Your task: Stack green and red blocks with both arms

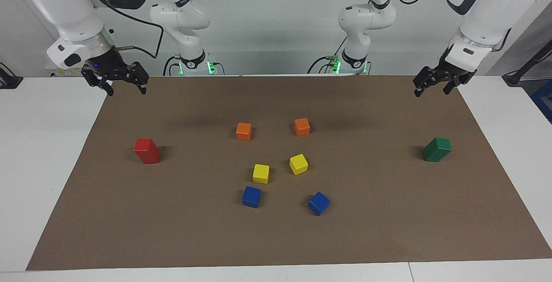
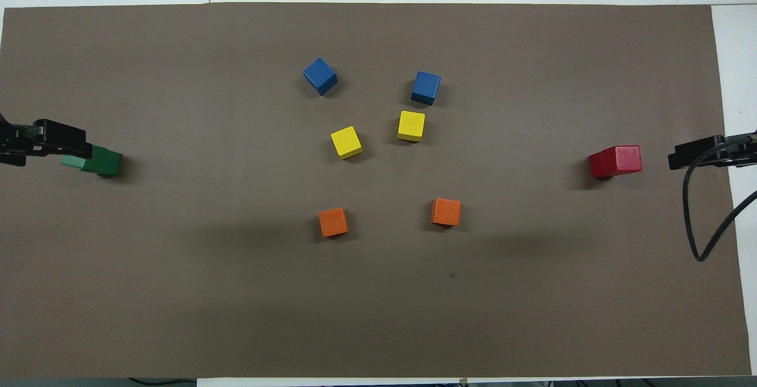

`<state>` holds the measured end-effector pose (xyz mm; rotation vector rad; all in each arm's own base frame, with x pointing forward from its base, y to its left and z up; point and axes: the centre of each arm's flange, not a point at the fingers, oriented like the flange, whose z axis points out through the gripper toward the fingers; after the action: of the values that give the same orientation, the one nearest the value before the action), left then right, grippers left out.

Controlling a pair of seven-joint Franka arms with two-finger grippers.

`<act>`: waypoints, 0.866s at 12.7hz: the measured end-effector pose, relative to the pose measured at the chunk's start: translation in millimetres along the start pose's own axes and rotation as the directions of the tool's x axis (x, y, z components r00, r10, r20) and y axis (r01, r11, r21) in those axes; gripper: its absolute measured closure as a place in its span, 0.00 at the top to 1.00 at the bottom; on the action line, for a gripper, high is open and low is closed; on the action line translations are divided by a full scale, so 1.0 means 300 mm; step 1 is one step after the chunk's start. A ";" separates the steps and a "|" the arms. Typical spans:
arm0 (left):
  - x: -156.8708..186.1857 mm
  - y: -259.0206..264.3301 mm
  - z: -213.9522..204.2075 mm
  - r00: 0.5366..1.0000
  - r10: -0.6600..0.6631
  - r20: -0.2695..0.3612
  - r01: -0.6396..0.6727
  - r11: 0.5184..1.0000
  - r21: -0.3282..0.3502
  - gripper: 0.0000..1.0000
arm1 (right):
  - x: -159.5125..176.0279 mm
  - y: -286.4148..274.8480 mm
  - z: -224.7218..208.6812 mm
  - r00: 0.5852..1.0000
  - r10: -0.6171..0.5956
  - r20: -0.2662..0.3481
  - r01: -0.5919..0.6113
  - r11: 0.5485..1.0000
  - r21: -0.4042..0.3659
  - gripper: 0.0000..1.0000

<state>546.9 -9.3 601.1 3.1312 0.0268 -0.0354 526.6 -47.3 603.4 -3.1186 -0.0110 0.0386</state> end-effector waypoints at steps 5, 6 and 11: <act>0.000 -0.006 0.000 1.000 0.014 0.000 -0.014 1.000 0.016 1.00 | 0.003 0.006 -0.009 0.999 0.004 0.038 -0.004 1.000 0.003 1.00; 0.000 -0.006 0.000 1.000 0.014 0.000 -0.014 1.000 0.017 1.00 | 0.000 -0.006 -0.024 0.999 -0.003 0.043 0.003 1.000 0.003 1.00; 0.000 -0.007 0.000 1.000 0.014 -0.001 -0.014 1.000 0.018 1.00 | 0.013 -0.051 -0.019 0.999 0.006 0.054 -0.006 1.000 0.001 1.00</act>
<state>546.9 -7.3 601.2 3.1492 0.0050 -0.0348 530.7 -32.0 609.2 -3.1154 -0.0020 0.1222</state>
